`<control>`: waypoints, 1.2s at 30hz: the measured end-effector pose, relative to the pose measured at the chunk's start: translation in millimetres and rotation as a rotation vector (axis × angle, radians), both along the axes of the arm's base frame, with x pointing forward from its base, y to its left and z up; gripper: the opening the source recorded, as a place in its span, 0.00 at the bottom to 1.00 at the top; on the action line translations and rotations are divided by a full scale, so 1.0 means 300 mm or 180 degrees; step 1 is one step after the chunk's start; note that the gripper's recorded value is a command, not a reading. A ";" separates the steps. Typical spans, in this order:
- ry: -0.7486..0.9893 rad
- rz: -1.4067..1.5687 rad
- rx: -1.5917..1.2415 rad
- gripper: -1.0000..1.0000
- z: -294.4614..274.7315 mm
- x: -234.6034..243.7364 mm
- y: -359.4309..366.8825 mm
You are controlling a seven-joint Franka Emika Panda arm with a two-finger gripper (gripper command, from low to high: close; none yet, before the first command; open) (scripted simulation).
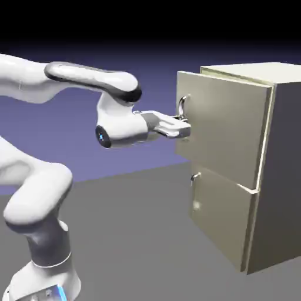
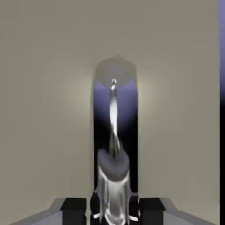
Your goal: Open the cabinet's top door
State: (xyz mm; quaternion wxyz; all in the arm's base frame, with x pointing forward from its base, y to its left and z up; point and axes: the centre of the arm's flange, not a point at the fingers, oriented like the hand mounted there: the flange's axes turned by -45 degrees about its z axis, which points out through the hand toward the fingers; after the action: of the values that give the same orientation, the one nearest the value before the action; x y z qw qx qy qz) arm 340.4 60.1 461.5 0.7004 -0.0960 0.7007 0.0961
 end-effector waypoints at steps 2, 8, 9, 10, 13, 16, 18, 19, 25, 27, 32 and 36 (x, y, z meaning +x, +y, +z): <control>0.0000 0.0139 0.0001 0.00 0.000 -0.033 -0.032; -0.0001 0.0525 0.0001 0.00 0.000 -0.115 -0.128; -0.0001 0.0585 0.0001 0.00 0.000 -0.127 -0.144; -0.0002 0.0644 0.0001 0.00 0.000 -0.138 -0.160; -0.0003 0.0817 0.0002 0.00 0.001 -0.170 -0.207; -0.0003 0.0986 0.0000 0.00 0.001 -0.198 -0.255; -0.0003 0.1098 0.0001 0.00 0.001 -0.215 -0.287; -0.0003 0.1154 0.0001 0.00 0.001 -0.223 -0.303; -0.0003 0.1507 0.0001 0.00 0.001 -0.268 -0.410; -0.0003 0.1638 0.0001 0.00 0.001 -0.281 -0.451; -0.0003 0.2013 0.0001 0.00 0.001 -0.311 -0.571; 0.0014 0.2276 -0.0021 0.00 0.001 -0.327 -0.660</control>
State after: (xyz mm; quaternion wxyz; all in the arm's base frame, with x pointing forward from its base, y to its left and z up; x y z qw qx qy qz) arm 242.3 -137.9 462.0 0.6206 -0.3372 0.6247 0.3330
